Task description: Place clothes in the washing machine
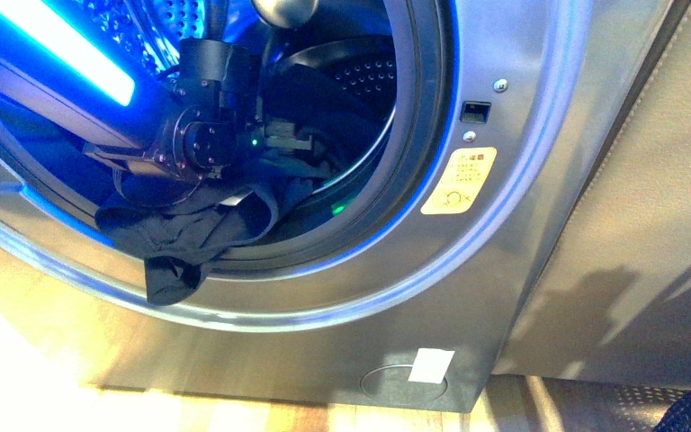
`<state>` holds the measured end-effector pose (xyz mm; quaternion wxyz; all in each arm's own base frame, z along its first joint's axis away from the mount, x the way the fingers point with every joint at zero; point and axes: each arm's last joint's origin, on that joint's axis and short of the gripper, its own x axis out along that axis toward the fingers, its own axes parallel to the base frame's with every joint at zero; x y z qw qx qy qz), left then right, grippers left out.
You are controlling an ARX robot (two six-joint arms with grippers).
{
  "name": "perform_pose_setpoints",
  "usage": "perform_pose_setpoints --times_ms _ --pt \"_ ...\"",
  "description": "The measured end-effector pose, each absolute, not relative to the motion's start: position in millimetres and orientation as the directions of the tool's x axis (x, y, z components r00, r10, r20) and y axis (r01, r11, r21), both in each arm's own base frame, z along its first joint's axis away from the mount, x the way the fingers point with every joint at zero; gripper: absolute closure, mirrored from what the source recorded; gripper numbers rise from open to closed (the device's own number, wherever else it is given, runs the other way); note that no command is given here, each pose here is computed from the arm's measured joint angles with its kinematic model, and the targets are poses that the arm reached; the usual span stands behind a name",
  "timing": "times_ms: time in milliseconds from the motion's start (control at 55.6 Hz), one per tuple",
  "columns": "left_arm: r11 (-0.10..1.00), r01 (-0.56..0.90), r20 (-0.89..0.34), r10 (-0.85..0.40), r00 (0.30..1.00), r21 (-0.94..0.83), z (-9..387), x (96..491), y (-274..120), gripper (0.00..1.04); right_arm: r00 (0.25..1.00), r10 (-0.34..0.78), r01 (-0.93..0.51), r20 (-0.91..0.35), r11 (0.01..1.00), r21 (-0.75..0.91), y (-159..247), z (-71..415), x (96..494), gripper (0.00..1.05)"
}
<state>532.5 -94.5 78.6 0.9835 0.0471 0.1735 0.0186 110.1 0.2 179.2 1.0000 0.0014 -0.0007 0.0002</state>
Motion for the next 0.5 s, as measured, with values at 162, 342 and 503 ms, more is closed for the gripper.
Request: perform_pose_setpoints --times_ms 162,342,503 --pt "0.995 -0.035 -0.356 0.066 0.932 0.092 82.6 524.1 -90.3 0.07 1.000 0.000 0.000 0.001 1.000 0.003 0.2 176.3 107.7 1.02" --pt "0.997 -0.054 -0.347 0.073 0.935 0.063 94.3 508.8 -87.0 0.07 1.000 0.001 -0.001 -0.004 1.000 0.002 0.2 164.9 98.0 1.02" --pt "0.998 -0.055 -0.324 0.064 0.944 0.035 104.3 490.6 -88.1 0.07 1.000 0.003 -0.003 0.000 1.000 0.002 0.2 164.9 97.7 1.02"
